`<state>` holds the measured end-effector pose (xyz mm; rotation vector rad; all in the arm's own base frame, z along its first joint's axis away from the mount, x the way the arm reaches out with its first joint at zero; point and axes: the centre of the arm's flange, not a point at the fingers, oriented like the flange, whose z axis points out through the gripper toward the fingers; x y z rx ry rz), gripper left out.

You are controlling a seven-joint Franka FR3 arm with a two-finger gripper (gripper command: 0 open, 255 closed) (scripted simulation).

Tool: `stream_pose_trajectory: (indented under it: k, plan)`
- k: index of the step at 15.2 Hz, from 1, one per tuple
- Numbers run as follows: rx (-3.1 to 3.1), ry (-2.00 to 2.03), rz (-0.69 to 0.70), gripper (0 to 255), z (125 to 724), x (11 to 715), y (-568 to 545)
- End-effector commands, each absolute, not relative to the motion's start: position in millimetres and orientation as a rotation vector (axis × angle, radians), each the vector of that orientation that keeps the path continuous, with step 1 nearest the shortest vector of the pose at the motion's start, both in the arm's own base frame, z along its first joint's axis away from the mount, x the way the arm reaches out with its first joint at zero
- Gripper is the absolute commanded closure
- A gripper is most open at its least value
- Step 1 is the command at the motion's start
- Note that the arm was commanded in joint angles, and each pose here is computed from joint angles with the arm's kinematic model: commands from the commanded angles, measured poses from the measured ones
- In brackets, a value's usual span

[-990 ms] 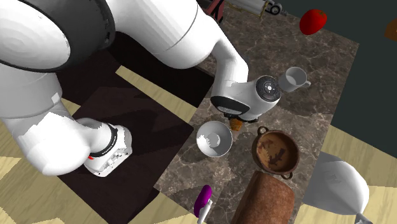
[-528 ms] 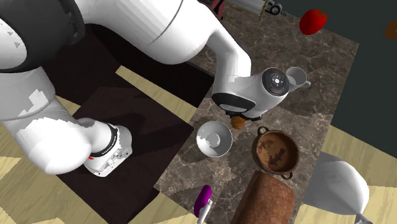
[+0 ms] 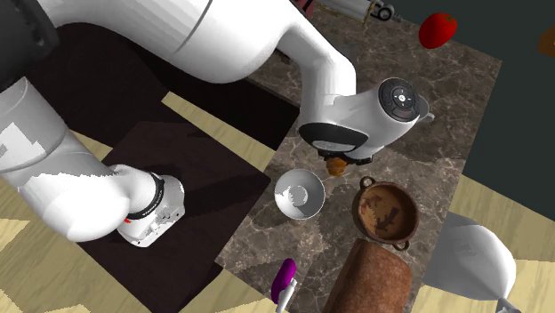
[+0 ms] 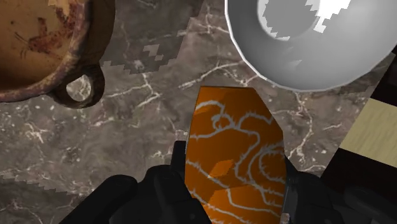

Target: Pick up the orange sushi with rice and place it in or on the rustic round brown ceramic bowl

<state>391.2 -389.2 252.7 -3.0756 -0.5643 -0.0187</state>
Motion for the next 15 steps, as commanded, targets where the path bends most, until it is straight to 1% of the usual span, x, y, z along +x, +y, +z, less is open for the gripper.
stream_pose_trajectory:
  k: [1, 5, 15]
  plan:
    - [-3.076, -0.565, -0.018, 255, 263, 390, -389]
    - [-3.076, -0.565, -0.018, 255, 281, 390, -389]
    - [-3.076, -0.565, -0.018, 255, 282, 375, -520]
